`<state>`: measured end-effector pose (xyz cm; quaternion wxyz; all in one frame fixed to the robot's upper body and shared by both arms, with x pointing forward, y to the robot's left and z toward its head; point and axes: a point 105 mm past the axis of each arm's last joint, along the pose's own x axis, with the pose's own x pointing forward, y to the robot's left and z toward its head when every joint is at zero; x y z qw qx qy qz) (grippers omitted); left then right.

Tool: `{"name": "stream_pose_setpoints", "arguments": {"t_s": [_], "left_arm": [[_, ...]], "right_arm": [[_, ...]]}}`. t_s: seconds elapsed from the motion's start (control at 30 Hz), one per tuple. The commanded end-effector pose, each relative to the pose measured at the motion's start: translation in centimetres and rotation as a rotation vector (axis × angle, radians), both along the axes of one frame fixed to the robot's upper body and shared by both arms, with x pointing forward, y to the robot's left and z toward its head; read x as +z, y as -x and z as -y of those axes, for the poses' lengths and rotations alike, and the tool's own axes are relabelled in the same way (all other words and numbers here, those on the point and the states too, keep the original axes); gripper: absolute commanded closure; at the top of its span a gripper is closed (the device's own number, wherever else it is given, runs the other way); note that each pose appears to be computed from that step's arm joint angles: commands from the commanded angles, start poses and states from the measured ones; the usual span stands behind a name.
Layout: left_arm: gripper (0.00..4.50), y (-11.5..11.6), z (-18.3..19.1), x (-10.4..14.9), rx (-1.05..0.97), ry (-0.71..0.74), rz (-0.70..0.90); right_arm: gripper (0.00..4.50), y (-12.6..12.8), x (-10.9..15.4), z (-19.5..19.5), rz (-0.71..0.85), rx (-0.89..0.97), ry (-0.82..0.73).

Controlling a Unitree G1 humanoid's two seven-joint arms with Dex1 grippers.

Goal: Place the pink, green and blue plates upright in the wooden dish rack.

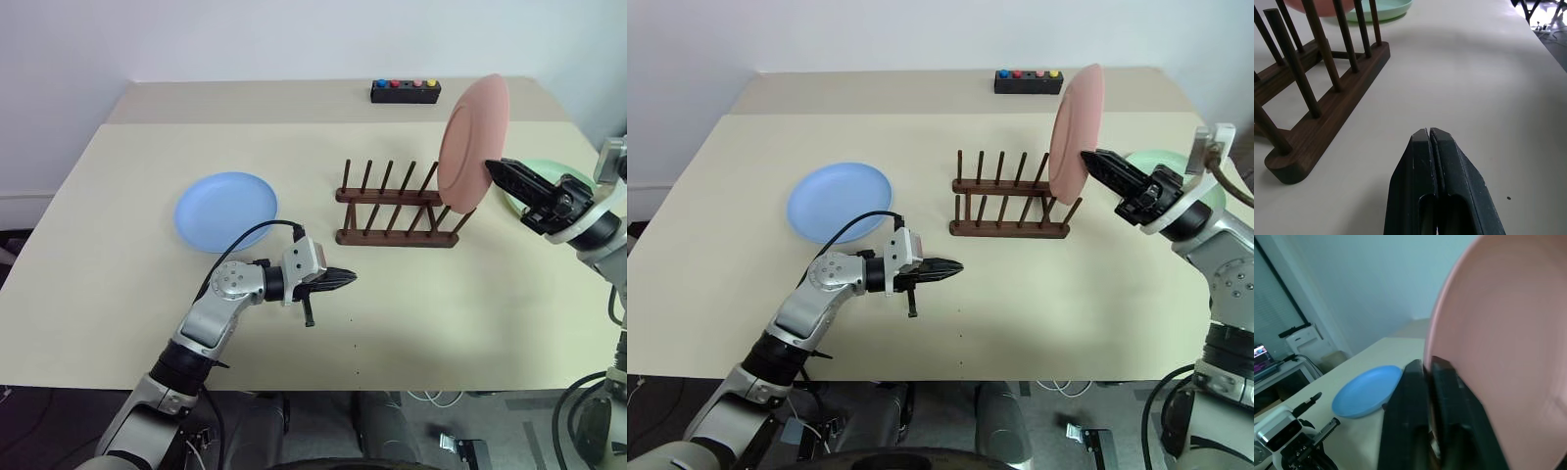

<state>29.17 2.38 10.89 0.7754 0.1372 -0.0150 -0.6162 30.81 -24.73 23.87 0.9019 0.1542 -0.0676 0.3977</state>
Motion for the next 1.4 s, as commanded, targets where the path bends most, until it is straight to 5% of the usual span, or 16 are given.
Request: {"name": "stream_pose_setpoints", "arguments": {"t_s": [0.03, 0.2, 0.23, 0.57, 0.73, 1.0, 1.27, 1.4], "left_arm": [[4.5, 0.1, 0.2, 0.8, -0.011, 0.014, 0.025], [4.5, 0.2, 0.2, 0.8, -0.011, 0.013, 0.024], [4.5, 0.2, 0.2, 0.8, -0.011, 0.012, 0.024], [4.5, 0.3, 0.0, 0.8, -0.004, 0.012, 0.019], [4.5, 0.2, -0.1, 0.8, -0.003, 0.011, 0.018], [4.5, 0.2, 0.3, 0.8, -0.016, 0.011, 0.019], [4.5, 0.1, 0.1, 0.7, -0.006, 0.009, 0.02], [4.5, 0.2, -0.1, 0.7, 0.006, 0.008, 0.019]], "right_arm": [[2.66, 0.4, 1.0, 0.9, 0.035, -0.023, -0.001], [0.17, 0.3, 1.0, 1.2, 0.043, -0.052, 0.006], [0.07, 0.3, 1.0, 1.3, 0.048, -0.065, 0.012], [0.07, -0.2, 1.8, 6.6, 0.15, -0.431, 0.157], [0.07, -0.7, -0.4, 9.9, 0.097, -0.611, 0.386], [0.07, -2.9, -7.5, 13.4, -0.048, -0.745, 0.995], [0.07, -4.7, -10.8, 15.7, -0.173, -0.799, 1.136], [1.34, -4.9, -11.3, 16.2, -0.196, -0.824, 1.146]]}}
